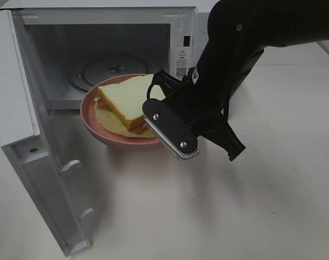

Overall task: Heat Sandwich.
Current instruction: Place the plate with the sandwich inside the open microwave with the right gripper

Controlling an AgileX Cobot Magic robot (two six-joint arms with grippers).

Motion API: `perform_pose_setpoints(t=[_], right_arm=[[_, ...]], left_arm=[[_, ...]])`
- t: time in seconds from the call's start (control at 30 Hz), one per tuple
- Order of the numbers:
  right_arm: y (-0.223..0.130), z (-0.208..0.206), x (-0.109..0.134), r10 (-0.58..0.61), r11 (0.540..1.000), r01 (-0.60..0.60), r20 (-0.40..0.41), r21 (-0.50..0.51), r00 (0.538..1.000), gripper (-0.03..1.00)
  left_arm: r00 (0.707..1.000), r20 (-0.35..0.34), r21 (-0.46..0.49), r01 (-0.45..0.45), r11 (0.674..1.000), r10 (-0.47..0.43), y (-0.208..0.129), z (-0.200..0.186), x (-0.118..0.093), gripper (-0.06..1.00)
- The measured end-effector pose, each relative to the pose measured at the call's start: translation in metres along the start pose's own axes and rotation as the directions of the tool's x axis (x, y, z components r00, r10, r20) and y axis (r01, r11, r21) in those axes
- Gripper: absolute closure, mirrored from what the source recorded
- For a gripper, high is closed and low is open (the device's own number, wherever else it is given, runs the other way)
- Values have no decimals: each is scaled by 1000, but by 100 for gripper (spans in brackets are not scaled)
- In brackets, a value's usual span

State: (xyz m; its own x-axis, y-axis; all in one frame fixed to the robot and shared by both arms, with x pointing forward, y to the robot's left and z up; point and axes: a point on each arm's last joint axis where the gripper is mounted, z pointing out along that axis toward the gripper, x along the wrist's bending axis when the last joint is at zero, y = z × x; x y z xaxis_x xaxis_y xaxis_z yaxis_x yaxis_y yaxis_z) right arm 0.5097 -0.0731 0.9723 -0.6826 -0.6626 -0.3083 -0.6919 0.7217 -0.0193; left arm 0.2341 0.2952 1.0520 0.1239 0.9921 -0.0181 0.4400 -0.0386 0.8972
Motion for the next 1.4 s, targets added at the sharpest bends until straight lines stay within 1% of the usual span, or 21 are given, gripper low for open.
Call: perform_pose_setpoints(t=[0.2, 0.27, 0.5, 0.63, 0.67, 0.73, 0.97, 1.23, 1.4], right_arm=[[6, 5, -10, -22, 1000, 22, 20, -11, 1000, 92], [7, 6, -16, -27, 999, 28, 35, -19, 999, 92], [7, 14, -31, -27, 999, 28, 43, -24, 999, 92], [6, 19, -44, -25, 999, 27, 50, -26, 998, 92], [6, 19, -44, -25, 999, 27, 50, -26, 998, 92], [6, 21, -54, -25, 999, 27, 67, -25, 997, 92], [5, 30, -69, -17, 999, 18, 36, -28, 999, 92], [2, 37, -82, -6, 1000, 6, 47, -11, 999, 92], [1, 40, -88, 0, 1000, 0, 36, -5, 999, 92]], left_arm=[[1000, 0, 0, 0, 1000, 0, 0, 0, 0, -3], [1000, 0, 0, 0, 1000, 0, 0, 0, 0, -3], [1000, 0, 0, 0, 1000, 0, 0, 0, 0, -3], [1000, 0, 0, 0, 1000, 0, 0, 0, 0, -3], [1000, 0, 0, 0, 1000, 0, 0, 0, 0, -3], [1000, 0, 0, 0, 1000, 0, 0, 0, 0, -3], [1000, 0, 0, 0, 1000, 0, 0, 0, 0, -3], [1000, 0, 0, 0, 1000, 0, 0, 0, 0, -3], [1000, 0, 0, 0, 1000, 0, 0, 0, 0, -3]])
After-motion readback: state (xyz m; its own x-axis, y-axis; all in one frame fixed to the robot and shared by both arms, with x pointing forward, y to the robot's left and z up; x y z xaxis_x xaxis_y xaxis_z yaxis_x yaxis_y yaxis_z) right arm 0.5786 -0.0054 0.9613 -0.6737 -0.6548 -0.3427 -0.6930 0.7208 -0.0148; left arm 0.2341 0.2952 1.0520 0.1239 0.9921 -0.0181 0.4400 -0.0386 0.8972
